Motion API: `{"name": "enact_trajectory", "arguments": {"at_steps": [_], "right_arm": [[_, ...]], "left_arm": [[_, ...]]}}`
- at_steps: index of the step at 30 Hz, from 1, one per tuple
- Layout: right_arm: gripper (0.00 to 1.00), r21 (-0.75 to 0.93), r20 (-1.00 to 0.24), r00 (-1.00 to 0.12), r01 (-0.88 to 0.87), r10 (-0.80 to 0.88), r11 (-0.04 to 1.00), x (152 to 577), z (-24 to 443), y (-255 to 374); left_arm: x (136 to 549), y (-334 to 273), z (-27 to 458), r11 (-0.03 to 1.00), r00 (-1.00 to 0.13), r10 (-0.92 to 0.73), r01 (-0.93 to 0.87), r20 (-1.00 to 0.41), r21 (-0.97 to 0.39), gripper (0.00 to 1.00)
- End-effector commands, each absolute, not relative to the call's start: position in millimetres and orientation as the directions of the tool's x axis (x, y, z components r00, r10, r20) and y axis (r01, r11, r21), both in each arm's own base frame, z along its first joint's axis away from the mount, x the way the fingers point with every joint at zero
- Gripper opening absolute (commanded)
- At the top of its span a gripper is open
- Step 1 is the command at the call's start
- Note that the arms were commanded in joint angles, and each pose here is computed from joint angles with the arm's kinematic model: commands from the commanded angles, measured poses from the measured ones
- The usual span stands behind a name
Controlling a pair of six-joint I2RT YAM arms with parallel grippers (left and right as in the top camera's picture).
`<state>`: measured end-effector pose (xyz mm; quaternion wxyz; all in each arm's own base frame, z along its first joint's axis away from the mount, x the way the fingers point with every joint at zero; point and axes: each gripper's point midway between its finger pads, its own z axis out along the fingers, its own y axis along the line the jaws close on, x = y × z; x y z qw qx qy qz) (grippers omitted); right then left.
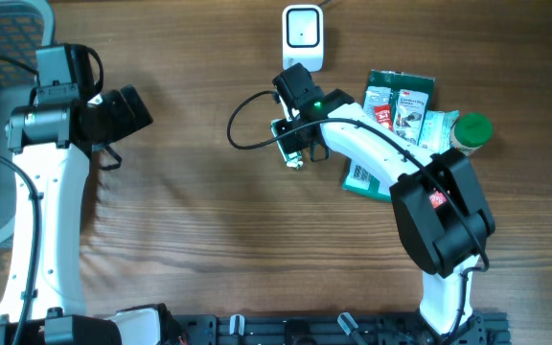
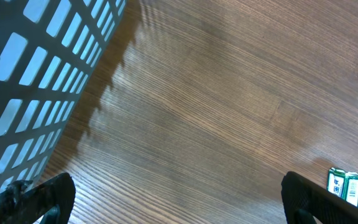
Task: Scan the item barcode
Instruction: 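Align over the medicine box and close the right gripper on it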
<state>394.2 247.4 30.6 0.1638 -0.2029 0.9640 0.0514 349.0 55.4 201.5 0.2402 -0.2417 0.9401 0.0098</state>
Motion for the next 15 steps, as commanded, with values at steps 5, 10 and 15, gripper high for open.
{"name": "enact_trajectory", "arguments": {"at_steps": [5,10,15], "right_arm": [[0.04,0.121,-0.384,-0.846,-0.443,-0.37,0.889,393,70,265],[0.04,0.139,-0.339,-0.856,-0.456,-0.39,0.879,379,55,263],[0.04,0.137,-0.333,-0.857,-0.456,-0.393,0.879,375,45,261]], "left_arm": [[352,56,205,0.881,-0.761,-0.454,-0.461,-0.463,-0.106,1.0],[352,56,205,0.881,-0.761,-0.454,-0.461,-0.463,-0.106,1.0],[352,56,205,0.881,-0.761,-0.454,-0.461,-0.463,-0.106,1.0]]}}
